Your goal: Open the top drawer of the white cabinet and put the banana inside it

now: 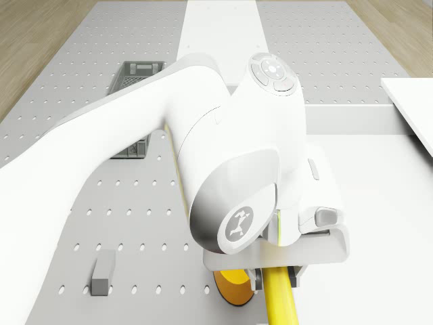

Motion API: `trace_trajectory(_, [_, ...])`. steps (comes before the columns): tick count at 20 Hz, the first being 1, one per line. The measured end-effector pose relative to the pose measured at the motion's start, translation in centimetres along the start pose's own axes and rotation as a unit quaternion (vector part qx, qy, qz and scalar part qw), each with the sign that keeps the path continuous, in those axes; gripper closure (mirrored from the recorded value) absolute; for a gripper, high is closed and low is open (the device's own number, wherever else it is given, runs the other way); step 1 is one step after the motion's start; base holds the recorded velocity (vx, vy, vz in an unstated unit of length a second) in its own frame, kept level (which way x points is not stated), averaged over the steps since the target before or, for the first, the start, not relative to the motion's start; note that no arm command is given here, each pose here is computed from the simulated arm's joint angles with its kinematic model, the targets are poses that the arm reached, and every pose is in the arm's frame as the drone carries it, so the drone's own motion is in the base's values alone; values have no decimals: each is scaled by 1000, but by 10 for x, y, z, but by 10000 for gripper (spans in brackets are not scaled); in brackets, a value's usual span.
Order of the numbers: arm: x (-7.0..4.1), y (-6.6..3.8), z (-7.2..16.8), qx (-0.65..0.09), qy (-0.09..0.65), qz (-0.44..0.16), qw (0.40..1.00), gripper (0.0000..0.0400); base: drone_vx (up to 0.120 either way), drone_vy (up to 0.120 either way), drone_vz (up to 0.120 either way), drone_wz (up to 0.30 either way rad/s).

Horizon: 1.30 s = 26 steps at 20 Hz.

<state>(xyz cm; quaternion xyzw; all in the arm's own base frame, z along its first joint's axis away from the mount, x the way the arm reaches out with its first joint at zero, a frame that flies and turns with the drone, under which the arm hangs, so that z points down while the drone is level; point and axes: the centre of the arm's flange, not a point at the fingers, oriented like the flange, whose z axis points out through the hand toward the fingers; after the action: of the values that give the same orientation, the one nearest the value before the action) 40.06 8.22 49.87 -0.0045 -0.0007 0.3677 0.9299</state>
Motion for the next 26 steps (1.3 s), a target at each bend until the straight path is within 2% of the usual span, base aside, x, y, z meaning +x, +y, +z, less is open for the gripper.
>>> trace_trajectory(11, [0,0,0,0,0,0,1000,207,0,-120,0,0])
trace_trajectory(21, [0,0,0,0,0,0,1000,207,0,-120,-84,0])
trace_trajectory(26, [0,0,0,0,0,0,1000,207,0,-120,0,0])
